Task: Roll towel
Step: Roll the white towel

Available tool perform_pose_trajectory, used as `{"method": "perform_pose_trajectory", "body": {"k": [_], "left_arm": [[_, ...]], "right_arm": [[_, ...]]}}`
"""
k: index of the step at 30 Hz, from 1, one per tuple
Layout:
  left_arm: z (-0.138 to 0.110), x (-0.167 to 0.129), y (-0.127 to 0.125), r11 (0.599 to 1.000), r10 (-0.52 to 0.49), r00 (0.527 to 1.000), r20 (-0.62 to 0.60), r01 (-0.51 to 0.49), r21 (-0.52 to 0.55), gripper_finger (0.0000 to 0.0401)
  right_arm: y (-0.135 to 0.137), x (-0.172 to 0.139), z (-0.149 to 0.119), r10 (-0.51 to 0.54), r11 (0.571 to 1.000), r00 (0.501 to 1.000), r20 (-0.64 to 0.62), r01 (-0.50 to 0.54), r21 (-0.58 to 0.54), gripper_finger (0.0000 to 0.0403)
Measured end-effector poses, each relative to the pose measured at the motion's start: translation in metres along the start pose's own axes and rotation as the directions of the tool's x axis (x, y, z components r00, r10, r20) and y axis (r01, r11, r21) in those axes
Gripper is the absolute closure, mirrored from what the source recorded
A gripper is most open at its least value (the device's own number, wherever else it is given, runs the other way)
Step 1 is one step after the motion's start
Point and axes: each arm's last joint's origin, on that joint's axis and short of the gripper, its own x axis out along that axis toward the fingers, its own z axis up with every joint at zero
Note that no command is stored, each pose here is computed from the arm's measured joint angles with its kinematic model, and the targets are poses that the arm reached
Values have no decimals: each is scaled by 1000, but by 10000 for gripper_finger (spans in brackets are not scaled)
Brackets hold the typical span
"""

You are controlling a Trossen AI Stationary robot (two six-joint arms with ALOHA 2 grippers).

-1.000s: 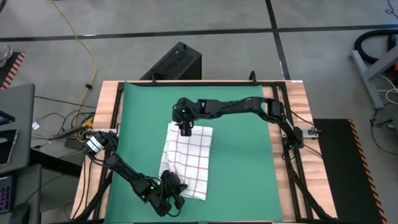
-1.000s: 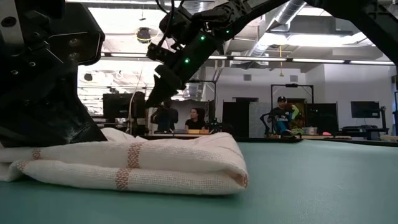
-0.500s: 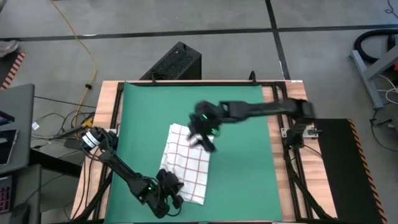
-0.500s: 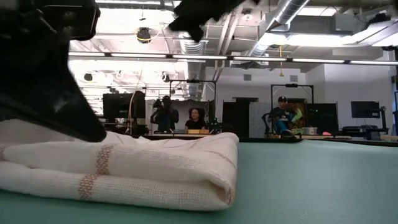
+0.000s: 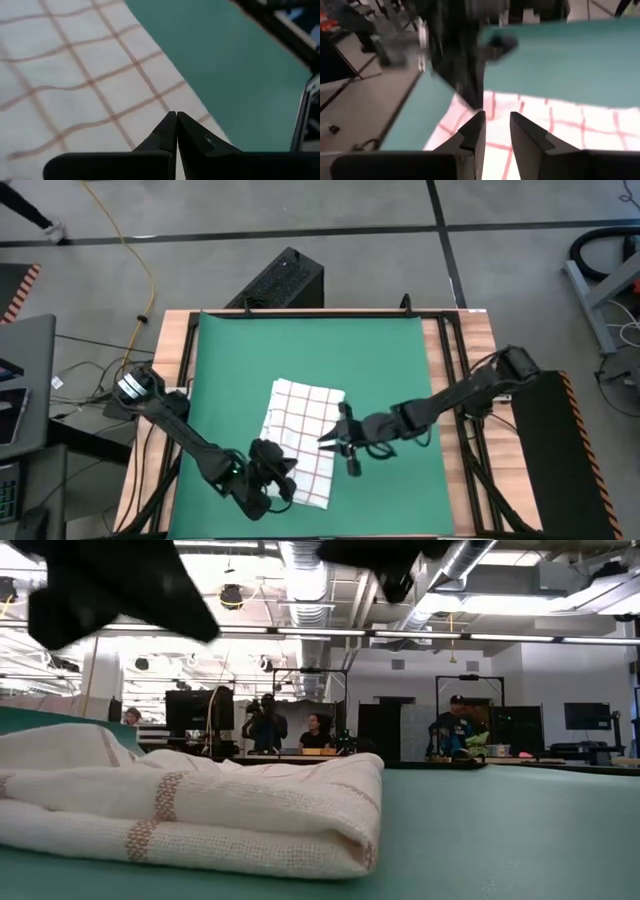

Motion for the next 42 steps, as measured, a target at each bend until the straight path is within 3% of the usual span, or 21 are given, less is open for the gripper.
{"method": "perform_pose_trajectory", "body": {"k": [5, 10, 15, 19, 22, 25, 28, 31, 36, 42], "left_arm": [[-20, -20, 12, 997, 69, 995, -78, -70, -11, 401], [-43, -14, 19, 993, 121, 983, -137, -122, 5, 401], [-45, -18, 26, 979, 193, 966, -173, -201, -25, 401], [-34, -45, 30, 949, 299, 941, -159, -311, -60, 401], [-41, -51, 32, 936, 327, 910, -256, -349, -44, 401], [-46, -51, 26, 948, 271, 923, -274, -305, -88, 400], [-48, -56, 24, 965, 212, 965, -152, -231, -120, 399], [-57, -60, 35, 967, 208, 972, -112, -222, -128, 399], [-70, -59, 43, 974, 165, 977, -138, -184, -133, 383], [-75, -55, 25, 998, 37, 966, -256, -47, -35, 322]], "right_arm": [[9, 19, -20, 15, 999, 1000, -16, -14, 35, 295], [13, 21, -28, 21, 999, 998, -51, -19, 51, 295], [13, 18, -24, 21, 999, 998, -52, -19, 48, 295], [12, 20, -33, 9, 998, 994, -107, -3, 57, 295], [13, 19, -36, 6, 998, 990, -141, 3, 65, 292], [18, 18, -41, 20, 997, 985, -173, -6, 80, 291], [28, 15, -42, 38, 998, 985, -166, -27, 65, 296], [35, 15, -47, 35, 998, 984, -176, -26, 50, 302], [37, 18, -54, 27, 997, 980, -199, -12, 76, 303], [38, 21, -59, 28, 995, 977, -211, -6, 104, 303]]}}
